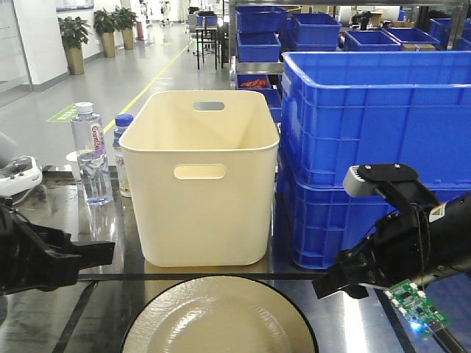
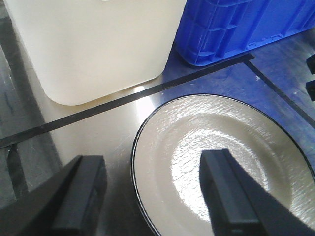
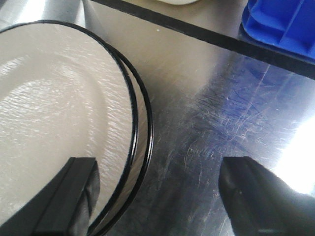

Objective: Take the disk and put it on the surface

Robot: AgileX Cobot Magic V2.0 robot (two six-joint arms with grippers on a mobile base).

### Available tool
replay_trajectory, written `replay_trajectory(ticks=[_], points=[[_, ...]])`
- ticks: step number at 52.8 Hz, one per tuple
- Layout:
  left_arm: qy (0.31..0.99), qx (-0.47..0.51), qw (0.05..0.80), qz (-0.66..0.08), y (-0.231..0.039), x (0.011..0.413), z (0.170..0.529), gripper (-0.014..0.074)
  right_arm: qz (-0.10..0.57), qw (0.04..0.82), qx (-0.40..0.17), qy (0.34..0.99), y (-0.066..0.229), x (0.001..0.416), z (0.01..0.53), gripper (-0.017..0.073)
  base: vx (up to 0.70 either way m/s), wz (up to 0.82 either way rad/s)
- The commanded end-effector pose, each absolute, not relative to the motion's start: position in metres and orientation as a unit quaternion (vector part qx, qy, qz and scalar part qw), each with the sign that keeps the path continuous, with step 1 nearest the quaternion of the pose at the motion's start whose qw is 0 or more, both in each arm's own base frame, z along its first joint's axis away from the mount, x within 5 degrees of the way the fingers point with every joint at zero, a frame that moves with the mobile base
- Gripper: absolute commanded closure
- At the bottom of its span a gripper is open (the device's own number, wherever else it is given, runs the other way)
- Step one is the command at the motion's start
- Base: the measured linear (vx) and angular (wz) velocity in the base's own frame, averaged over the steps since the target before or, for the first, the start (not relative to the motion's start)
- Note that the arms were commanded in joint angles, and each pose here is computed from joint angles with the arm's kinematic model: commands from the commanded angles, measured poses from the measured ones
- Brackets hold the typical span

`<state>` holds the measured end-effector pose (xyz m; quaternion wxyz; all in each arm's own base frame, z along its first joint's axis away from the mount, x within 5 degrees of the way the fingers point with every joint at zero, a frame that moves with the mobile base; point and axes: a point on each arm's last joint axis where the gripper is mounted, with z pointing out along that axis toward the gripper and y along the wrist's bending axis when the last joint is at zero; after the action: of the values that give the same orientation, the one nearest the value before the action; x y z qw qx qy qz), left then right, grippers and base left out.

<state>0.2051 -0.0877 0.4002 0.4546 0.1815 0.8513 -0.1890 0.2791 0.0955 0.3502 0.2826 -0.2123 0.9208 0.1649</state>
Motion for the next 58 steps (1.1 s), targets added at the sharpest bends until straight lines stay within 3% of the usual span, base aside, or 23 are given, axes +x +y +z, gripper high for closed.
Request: replay_trajectory(ticks=[1, 31, 39, 51, 58], points=[[0.825, 0.163, 0.502, -0.201, -0.086, 0.204, 0.418, 0.0080, 0.170, 0.334, -0.206, 0.904, 0.094, 0.275, 0.374, -0.0002, 0.00, 0.00], [0.820, 0.164, 0.515, -0.187, -0.084, 0.203, 0.419, 0.0104, 0.170, 0.334, -0.206, 0.904, 0.094, 0.275, 0.374, -0.0002, 0.00, 0.00], [0.791, 0.145, 0.578, -0.139, -0.070, 0.191, 0.405, 0.0237, 0.170, 0.334, -0.206, 0.904, 0.094, 0.275, 0.374, -0.0002, 0.00, 0.00], [0.732, 0.086, 0.663, -0.127, -0.043, 0.137, 0.344, 0.0605, 0.170, 0.334, -0.206, 0.904, 0.094, 0.275, 0.374, -0.0002, 0.00, 0.00], [0.702, 0.085, 0.700, -0.094, -0.028, 0.106, 0.308, 0.0603, 0.170, 0.334, -0.206, 0.904, 0.094, 0.275, 0.374, -0.0002, 0.00, 0.00]])
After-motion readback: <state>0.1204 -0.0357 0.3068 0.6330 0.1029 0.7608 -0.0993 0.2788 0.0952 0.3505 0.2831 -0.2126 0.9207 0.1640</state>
